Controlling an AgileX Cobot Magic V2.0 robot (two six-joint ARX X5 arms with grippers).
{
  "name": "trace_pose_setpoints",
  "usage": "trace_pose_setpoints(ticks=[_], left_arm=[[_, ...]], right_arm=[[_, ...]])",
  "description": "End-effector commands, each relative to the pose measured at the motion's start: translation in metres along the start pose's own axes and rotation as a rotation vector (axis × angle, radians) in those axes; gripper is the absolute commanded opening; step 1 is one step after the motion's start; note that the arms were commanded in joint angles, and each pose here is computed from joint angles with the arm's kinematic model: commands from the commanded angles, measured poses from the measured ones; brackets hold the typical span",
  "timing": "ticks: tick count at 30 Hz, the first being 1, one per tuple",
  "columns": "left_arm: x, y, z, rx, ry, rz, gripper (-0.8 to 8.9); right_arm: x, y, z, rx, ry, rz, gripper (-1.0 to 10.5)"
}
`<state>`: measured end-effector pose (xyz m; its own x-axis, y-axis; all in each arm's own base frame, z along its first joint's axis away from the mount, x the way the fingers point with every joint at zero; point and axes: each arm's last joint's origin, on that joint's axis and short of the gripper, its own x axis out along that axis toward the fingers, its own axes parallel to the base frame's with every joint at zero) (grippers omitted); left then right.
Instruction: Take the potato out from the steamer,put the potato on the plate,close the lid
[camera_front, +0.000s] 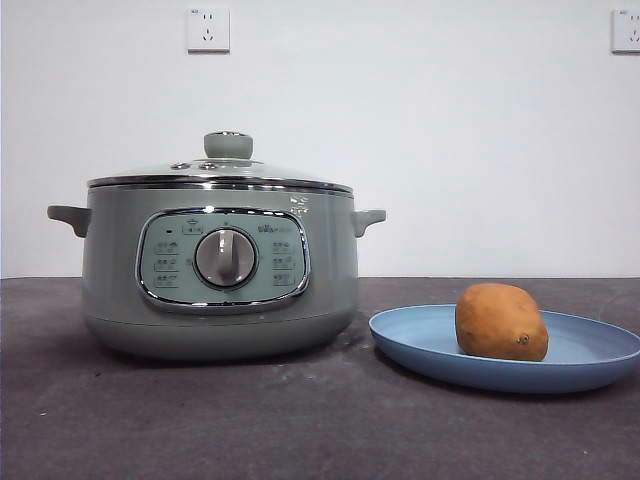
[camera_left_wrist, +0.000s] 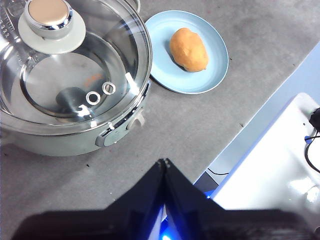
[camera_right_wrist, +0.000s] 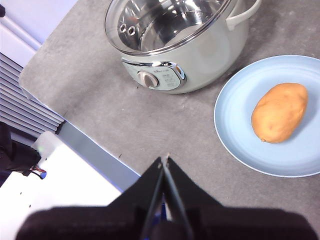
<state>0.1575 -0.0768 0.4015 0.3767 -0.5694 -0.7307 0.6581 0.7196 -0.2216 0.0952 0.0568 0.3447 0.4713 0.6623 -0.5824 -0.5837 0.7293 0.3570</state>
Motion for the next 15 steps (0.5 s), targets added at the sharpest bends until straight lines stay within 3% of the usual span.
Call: trace_pose_setpoints(ticks=[1, 3, 7, 15], left_arm=[[-0.006, 0.002, 0.007, 0.073, -0.098, 0.044, -0.08], [-0.017, 0.006, 0.014, 0.138, -0.228, 0.102, -0.07], [-0.046, 0.010, 0.014, 0.166, -0.429, 0.219, -0.03], [-0.067, 0.018, -0.030, 0.213, -0.754, 0.493, -0.03]], right_arm=[[-0.001, 0.001, 0.001, -0.002, -0.011, 0.000, 0.0], [-0.001, 0.001, 0.001, -0.002, -0.011, 0.000, 0.0], [-0.001, 0.001, 0.001, -0.002, -0.012, 0.000, 0.0], [-0.001, 0.001, 0.001, -0.002, -0.012, 0.000, 0.0]])
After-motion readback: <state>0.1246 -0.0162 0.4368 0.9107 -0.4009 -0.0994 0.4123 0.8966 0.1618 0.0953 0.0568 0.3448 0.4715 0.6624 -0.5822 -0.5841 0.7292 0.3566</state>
